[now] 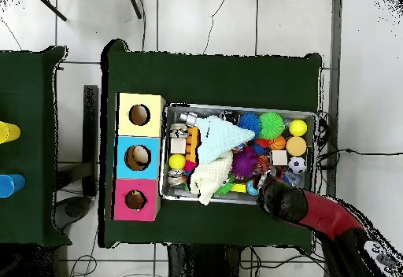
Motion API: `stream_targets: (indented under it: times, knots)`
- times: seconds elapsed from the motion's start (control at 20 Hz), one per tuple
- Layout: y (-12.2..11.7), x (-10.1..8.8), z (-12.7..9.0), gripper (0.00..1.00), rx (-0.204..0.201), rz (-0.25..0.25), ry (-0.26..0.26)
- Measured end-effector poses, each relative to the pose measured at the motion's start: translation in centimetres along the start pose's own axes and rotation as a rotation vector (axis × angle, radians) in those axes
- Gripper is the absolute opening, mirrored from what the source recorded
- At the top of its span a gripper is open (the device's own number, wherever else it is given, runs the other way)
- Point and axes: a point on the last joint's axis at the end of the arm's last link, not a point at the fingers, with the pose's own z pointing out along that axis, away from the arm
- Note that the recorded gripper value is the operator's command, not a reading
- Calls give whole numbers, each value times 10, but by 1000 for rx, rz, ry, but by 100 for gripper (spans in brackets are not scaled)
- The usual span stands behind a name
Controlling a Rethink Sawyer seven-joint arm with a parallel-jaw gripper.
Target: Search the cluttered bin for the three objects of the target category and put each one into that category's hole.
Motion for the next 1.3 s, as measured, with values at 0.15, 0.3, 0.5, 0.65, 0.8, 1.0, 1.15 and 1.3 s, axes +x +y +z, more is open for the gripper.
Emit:
stream_targets:
  times: [0.15,0.3,0.5,0.65,0.8,1.0,1.15,1.3]
  knots:
    - [3,3,2,100,-1,-4,6]
    - [5,3,0,100,0,-9,4]
    - [5,-1,-6,100,4,-12,-9]
    - [3,-6,-12,100,10,-12,-21]
    - [1,-11,-21,100,17,-12,-28]
    - [-2,-15,-31,100,27,-10,-28]
    - [-3,-17,-37,100,31,-9,-24]
    - [-4,-18,-41,100,34,-5,-19]
